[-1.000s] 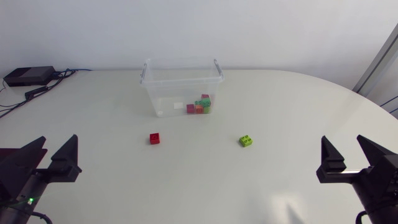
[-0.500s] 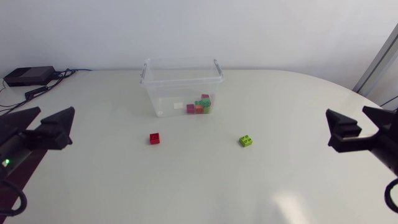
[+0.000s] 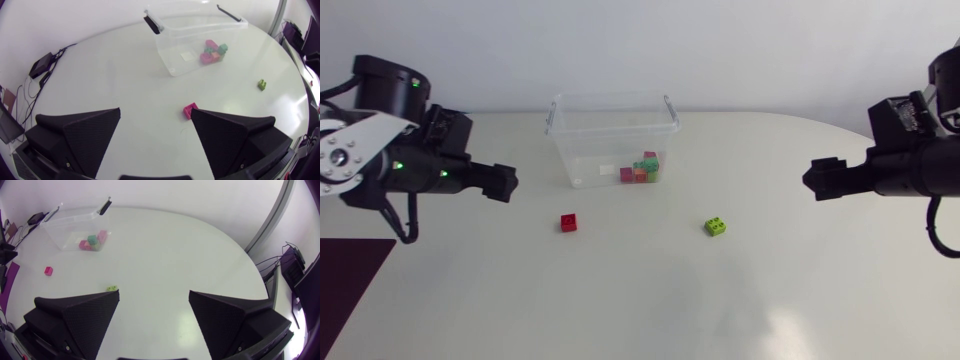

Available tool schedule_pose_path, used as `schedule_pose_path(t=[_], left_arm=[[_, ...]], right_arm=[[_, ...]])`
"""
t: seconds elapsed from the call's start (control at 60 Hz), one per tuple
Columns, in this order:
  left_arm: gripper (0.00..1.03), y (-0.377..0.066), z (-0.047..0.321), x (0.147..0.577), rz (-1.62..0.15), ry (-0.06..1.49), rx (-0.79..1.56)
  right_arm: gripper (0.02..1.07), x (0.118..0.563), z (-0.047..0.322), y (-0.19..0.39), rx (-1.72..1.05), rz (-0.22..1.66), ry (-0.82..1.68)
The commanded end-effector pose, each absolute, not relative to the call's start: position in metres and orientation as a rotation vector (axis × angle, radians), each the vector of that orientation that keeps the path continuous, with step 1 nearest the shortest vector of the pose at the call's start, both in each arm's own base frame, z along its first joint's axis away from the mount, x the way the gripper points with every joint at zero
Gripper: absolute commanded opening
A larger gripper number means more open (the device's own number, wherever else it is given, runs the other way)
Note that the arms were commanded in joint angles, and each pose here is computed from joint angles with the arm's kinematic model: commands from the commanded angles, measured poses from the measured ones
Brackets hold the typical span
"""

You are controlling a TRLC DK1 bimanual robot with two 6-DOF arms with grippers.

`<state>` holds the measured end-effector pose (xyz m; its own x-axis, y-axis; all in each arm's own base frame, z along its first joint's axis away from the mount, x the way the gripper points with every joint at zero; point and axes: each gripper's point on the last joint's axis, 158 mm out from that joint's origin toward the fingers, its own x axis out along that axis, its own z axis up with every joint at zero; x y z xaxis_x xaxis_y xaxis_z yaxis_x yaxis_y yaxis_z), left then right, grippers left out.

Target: Place the duplo bricks in the container

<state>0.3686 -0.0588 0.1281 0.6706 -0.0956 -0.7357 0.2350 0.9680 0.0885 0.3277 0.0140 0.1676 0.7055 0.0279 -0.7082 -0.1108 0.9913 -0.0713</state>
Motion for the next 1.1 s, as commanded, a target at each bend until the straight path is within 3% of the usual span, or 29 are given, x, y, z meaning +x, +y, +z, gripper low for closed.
schedule_pose_path(t=[0.0, 0.133, 0.283, 0.533, 0.867, 0.95, 1.017, 1.05, 1.083], left_arm=[[0.98, -0.073, 0.117, 0.38, -0.257, 0.855, 0.272], [0.98, -0.103, 0.08, 0.386, -0.465, 0.908, 0.569], [0.98, -0.116, 0.039, 0.384, -0.585, 0.979, 0.689], [0.97, -0.136, 0.012, 0.39, -0.87, 1.012, 0.686], [0.9, -0.131, -0.036, 0.396, -1.081, 1.069, 0.754], [0.8, -0.134, -0.046, 0.387, -1.132, 1.085, 0.741], [0.61, -0.138, -0.05, 0.376, -1.182, 1.1, 0.732], [0.56, -0.139, -0.051, 0.373, -1.192, 1.102, 0.728], [0.41, -0.144, -0.05, 0.368, -1.221, 1.093, 0.712]], right_arm=[[1.02, 0.33, 0.155, 0.027, -0.113, 0.124, 0.866], [1.02, 0.325, 0.129, 0.047, -0.155, 0.229, 1.005], [1.02, 0.319, 0.101, 0.072, -0.251, 0.365, 1.037], [1.02, 0.329, 0.048, 0.096, -0.28, 0.459, 1.131], [1.02, 0.352, -0.014, 0.119, -0.346, 0.503, 1.223], [1.02, 0.359, -0.019, 0.126, -0.362, 0.503, 1.226], [1.02, 0.361, -0.021, 0.132, -0.369, 0.509, 1.23], [1.02, 0.359, -0.022, 0.136, -0.375, 0.518, 1.235], [1.02, 0.358, -0.023, 0.138, -0.379, 0.522, 1.237]])
